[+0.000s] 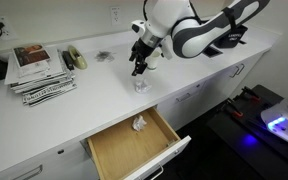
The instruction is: Put the two papers on the countertop in the open drawer, close the open drawer
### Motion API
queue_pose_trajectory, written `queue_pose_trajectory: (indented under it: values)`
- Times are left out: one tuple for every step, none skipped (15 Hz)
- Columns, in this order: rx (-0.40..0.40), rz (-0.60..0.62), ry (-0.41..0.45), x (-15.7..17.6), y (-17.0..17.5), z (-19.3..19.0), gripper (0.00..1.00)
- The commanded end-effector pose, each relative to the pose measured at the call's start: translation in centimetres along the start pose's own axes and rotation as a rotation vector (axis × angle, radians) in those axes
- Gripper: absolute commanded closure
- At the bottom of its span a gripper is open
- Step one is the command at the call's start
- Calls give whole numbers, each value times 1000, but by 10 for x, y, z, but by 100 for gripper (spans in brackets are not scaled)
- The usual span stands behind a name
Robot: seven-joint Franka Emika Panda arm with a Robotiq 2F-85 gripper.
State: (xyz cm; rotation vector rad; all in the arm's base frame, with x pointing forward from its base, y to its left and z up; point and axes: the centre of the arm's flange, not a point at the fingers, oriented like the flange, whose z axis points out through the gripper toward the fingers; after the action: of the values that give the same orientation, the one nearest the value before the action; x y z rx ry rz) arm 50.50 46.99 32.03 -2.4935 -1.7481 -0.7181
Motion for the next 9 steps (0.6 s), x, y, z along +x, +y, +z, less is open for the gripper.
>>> queue_pose_trajectory:
  values:
    - [-36, 92, -168, -8, 7, -19, 0]
    - [-12, 117, -218, -12, 9, -23, 0]
    - [3, 130, -257, -16, 8, -26, 0]
    - [32, 136, -297, -19, 6, -29, 0]
    - [67, 139, -329, -21, 2, -32, 0]
    - [100, 144, -352, -23, -2, -33, 0]
    - [127, 155, -371, -24, -6, -33, 0]
    - [151, 164, -389, -25, -10, -33, 0]
    - [167, 174, -405, -27, -12, -31, 0]
